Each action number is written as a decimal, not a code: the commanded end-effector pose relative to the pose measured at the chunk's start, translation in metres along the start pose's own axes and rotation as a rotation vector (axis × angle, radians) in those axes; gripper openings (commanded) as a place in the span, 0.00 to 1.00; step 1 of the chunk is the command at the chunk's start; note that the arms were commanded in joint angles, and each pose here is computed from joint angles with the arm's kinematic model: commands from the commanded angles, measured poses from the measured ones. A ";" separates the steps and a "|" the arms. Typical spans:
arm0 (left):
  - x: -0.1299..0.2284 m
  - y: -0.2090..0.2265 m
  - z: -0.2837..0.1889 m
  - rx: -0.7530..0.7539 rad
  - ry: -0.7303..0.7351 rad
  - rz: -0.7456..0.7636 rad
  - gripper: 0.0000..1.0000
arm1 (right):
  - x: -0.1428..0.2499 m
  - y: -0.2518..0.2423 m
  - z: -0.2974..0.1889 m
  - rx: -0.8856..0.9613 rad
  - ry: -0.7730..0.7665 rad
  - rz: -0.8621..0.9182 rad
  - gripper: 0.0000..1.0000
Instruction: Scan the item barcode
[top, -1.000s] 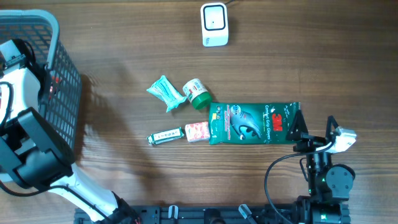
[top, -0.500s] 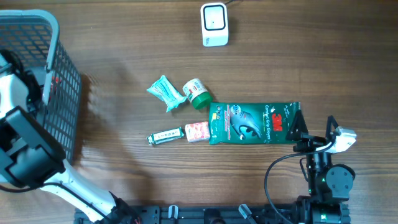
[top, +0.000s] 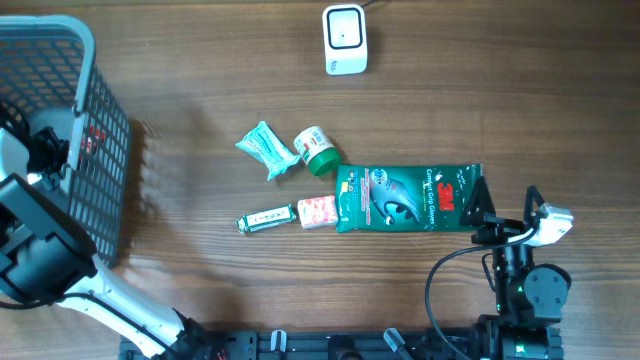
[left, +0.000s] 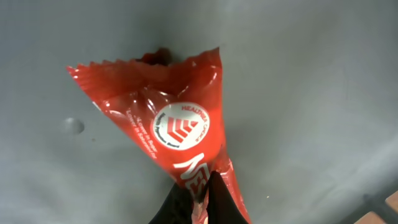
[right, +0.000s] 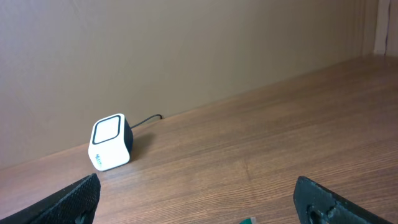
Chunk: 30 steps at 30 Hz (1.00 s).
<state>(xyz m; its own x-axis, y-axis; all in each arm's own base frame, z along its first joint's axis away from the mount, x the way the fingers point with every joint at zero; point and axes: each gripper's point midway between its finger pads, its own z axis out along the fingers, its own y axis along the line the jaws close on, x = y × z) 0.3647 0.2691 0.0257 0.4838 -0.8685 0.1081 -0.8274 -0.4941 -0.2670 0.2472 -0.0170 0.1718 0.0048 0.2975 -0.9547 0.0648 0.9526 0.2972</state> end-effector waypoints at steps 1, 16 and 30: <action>-0.003 0.030 0.021 -0.099 0.017 0.048 0.04 | -0.002 0.000 0.000 0.001 -0.010 -0.012 1.00; 0.000 -0.036 -0.232 0.482 -0.294 0.300 0.04 | -0.002 0.000 0.000 0.001 -0.010 -0.011 1.00; -0.021 -0.030 -0.074 0.184 -0.182 0.273 1.00 | -0.002 0.000 0.000 0.001 -0.010 -0.011 1.00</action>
<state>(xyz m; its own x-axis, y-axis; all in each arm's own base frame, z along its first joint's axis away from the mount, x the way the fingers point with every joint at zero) 0.3442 0.3023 0.1468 0.3527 -0.9042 -0.2408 -0.8599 -0.2118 -0.4645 0.2472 -0.0170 0.1718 0.0048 0.2975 -0.9547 0.0648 0.9526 0.2972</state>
